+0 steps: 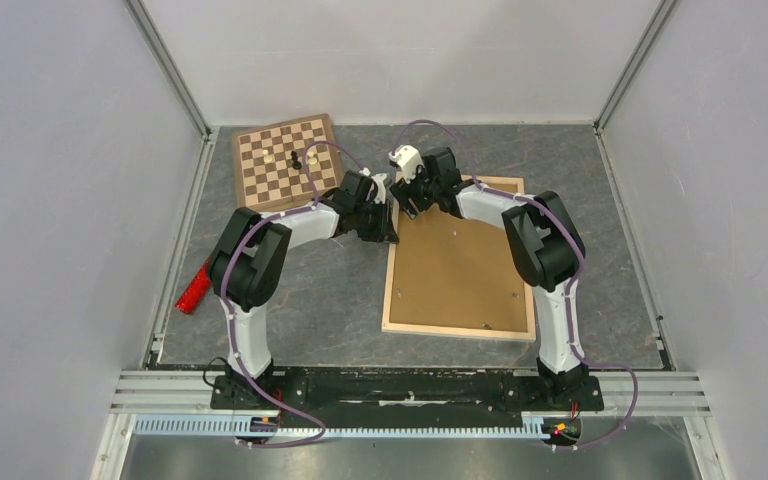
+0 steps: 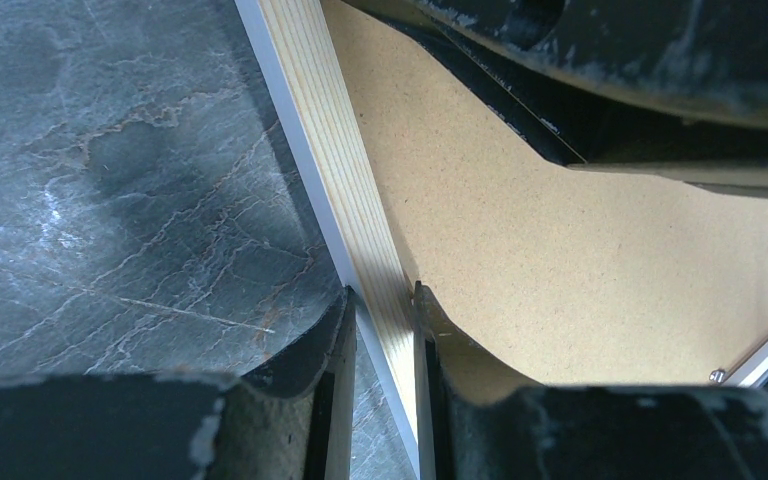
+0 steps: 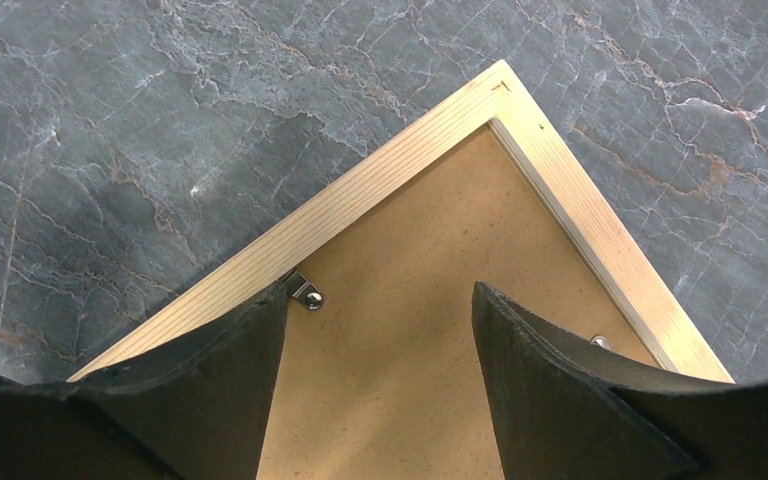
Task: Put the photo into the frame
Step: Install the photo frame at the center of the board.
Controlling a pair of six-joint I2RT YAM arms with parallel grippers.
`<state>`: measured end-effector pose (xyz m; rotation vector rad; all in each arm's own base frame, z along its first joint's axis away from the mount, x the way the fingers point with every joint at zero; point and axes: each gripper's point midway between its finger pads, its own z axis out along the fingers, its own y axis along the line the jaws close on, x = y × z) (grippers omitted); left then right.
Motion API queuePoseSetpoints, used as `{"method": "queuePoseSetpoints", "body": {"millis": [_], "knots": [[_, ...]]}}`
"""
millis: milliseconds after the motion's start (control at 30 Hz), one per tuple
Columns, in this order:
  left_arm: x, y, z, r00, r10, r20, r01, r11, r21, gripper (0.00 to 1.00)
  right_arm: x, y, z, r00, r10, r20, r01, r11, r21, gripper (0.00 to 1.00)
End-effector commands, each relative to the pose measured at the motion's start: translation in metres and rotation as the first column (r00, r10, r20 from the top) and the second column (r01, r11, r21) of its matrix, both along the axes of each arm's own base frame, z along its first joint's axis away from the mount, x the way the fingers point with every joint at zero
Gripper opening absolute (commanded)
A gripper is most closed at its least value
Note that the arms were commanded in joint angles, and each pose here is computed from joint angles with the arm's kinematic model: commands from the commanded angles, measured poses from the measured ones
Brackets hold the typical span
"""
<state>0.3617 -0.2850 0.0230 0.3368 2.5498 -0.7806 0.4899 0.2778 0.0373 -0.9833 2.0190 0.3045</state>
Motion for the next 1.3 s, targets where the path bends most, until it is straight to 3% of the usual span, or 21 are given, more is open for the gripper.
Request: {"method": "queuePoseSetpoints", "body": {"millis": [0, 233, 433, 633, 900, 1267], "knots": [[-0.053, 0.036, -0.06, 0.973, 0.003, -0.229, 0.037, 0.985, 0.168, 0.02, 0.005, 0.007, 0.027, 0.999, 0.009, 0.043, -0.01, 0.999, 0.032, 0.71], [-0.05, 0.039, -0.061, 0.971, 0.021, -0.237, 0.02, 0.985, 0.169, 0.02, -0.021, -0.001, 0.054, 0.999, 0.016, 0.04, -0.019, 0.998, 0.067, 0.71], [-0.042, 0.041, -0.057, 0.975, 0.037, -0.217, 0.0, 0.986, 0.166, 0.02, -0.068, -0.015, 0.054, 0.999, 0.042, 0.004, -0.042, 0.994, 0.097, 0.72], [-0.038, 0.036, -0.048, 0.975, 0.041, -0.218, -0.014, 0.992, 0.125, 0.02, -0.129, -0.014, 0.044, 0.985, 0.171, -0.025, -0.164, 0.973, 0.164, 0.72], [-0.042, 0.03, -0.048, 0.966, 0.045, -0.253, -0.026, 0.997, 0.075, 0.02, -0.197, 0.002, 0.028, 0.938, 0.346, 0.01, -0.344, 0.927, 0.149, 0.72], [-0.043, 0.028, -0.044, 0.965, 0.038, -0.26, -0.025, 0.998, 0.052, 0.02, -0.219, 0.019, 0.011, 0.915, 0.404, 0.023, -0.404, 0.913, 0.051, 0.71]]}}
